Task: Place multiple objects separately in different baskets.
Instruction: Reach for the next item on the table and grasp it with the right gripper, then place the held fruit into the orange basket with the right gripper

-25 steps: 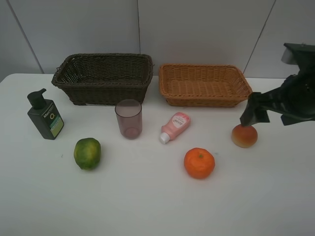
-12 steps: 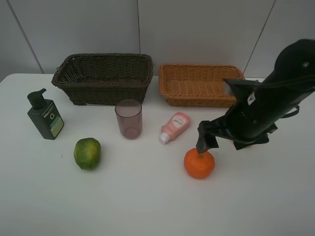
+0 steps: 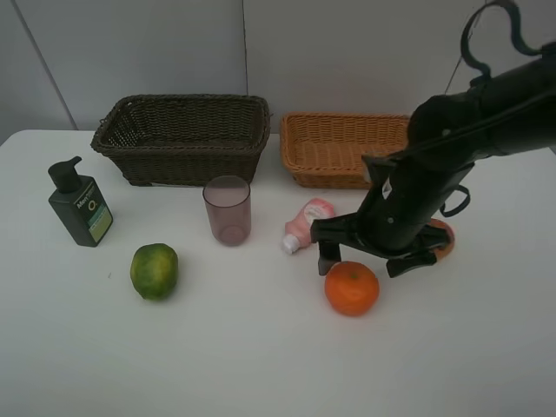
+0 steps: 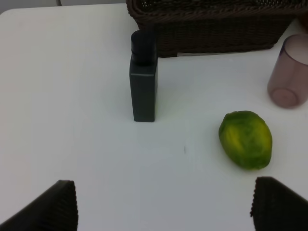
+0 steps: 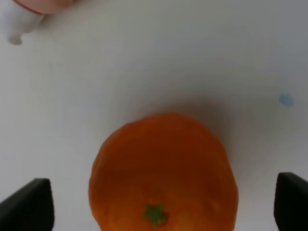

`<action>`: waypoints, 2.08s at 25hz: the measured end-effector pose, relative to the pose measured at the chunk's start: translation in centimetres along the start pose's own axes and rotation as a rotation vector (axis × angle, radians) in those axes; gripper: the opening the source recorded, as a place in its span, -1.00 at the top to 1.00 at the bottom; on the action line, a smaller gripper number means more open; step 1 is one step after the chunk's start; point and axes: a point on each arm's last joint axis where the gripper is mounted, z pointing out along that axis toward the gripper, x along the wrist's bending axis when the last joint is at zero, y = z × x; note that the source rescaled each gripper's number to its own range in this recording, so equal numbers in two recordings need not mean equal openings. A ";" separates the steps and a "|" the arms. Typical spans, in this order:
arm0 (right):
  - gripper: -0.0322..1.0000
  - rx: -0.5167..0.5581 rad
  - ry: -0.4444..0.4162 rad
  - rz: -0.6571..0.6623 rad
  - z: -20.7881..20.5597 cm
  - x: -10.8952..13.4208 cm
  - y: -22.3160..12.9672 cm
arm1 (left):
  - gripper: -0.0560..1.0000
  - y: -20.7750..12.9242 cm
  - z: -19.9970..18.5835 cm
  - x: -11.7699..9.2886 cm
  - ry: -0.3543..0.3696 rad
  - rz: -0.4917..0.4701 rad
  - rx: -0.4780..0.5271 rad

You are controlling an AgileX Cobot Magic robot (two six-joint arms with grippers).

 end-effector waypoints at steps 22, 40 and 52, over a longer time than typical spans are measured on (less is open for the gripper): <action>-0.99 0.049 -0.063 0.037 4.3 0.5 -0.2 | -0.88 0.0 0.0 0.0 0.000 0.000 0.000; 0.04 0.081 -0.086 0.030 4.4 0.5 -0.6 | -0.88 0.0 0.0 0.0 0.000 0.000 0.000; 0.04 0.109 -0.107 0.030 4.4 0.3 -0.8 | -0.88 0.0 0.0 0.0 0.000 0.000 0.000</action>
